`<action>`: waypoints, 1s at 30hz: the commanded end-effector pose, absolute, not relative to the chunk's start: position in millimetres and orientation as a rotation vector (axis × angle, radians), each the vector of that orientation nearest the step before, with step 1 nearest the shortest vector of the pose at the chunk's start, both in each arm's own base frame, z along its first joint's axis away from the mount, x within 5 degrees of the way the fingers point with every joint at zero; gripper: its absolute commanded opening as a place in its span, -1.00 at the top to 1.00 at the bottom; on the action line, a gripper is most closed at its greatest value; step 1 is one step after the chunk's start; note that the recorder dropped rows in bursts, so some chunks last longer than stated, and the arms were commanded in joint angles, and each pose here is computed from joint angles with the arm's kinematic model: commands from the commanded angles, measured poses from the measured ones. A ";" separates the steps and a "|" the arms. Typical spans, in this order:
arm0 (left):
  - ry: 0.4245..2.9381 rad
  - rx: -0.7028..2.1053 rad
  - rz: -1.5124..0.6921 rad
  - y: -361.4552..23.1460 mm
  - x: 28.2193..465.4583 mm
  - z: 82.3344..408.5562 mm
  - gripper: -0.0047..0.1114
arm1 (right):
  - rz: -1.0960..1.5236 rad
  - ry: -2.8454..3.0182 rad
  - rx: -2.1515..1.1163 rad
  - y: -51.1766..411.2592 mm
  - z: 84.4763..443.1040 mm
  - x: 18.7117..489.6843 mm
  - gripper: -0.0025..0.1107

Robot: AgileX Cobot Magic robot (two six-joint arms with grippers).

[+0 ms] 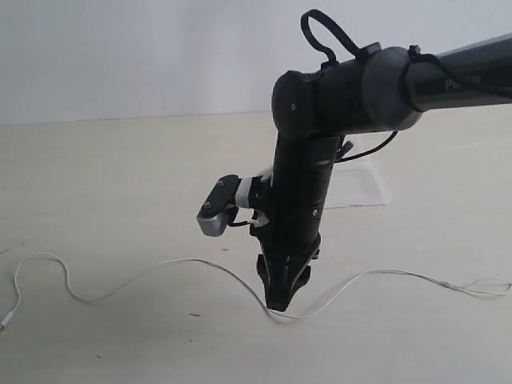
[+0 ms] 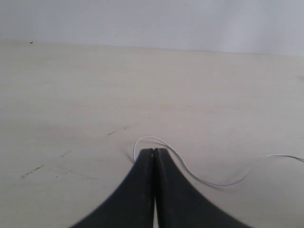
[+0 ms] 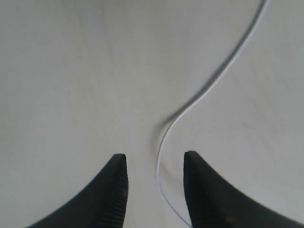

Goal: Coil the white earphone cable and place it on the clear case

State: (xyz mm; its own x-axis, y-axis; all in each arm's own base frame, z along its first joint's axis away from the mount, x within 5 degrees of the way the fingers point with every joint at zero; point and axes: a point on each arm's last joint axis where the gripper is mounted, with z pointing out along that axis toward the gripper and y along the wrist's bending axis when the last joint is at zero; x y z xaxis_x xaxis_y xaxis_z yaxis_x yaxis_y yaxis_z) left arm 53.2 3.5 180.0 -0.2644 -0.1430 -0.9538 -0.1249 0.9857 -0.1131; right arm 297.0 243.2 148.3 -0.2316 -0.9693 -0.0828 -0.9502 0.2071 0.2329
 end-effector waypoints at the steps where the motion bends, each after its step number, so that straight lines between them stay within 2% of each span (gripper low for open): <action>1: 1.831 -0.198 -0.017 3.6 53.1 181.0 0.92 | -0.358 -2.414 1.920 240.0 140.2 295.5 0.26; 16: 1.831 -0.198 -0.017 3.6 53.1 181.0 0.92 | -0.359 -2.429 1.885 242.4 115.0 298.5 0.26; 24: 1.831 -0.198 -0.017 3.6 53.1 181.0 0.92 | -0.355 -2.409 1.792 241.7 85.9 297.2 0.26; 30: 1.831 -0.198 -0.017 3.6 53.1 181.0 0.92 | -0.350 -2.436 1.748 241.8 83.8 297.5 0.26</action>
State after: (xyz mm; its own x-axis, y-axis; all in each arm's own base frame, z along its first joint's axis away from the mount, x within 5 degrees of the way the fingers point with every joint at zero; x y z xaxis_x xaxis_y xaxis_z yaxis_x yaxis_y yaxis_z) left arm 53.2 3.5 180.0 -0.2644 -0.1430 -0.9538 -0.1249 0.9857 -0.1131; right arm 298.4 244.6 107.0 -0.3109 -0.9474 -0.0767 -0.9277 0.2848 0.2414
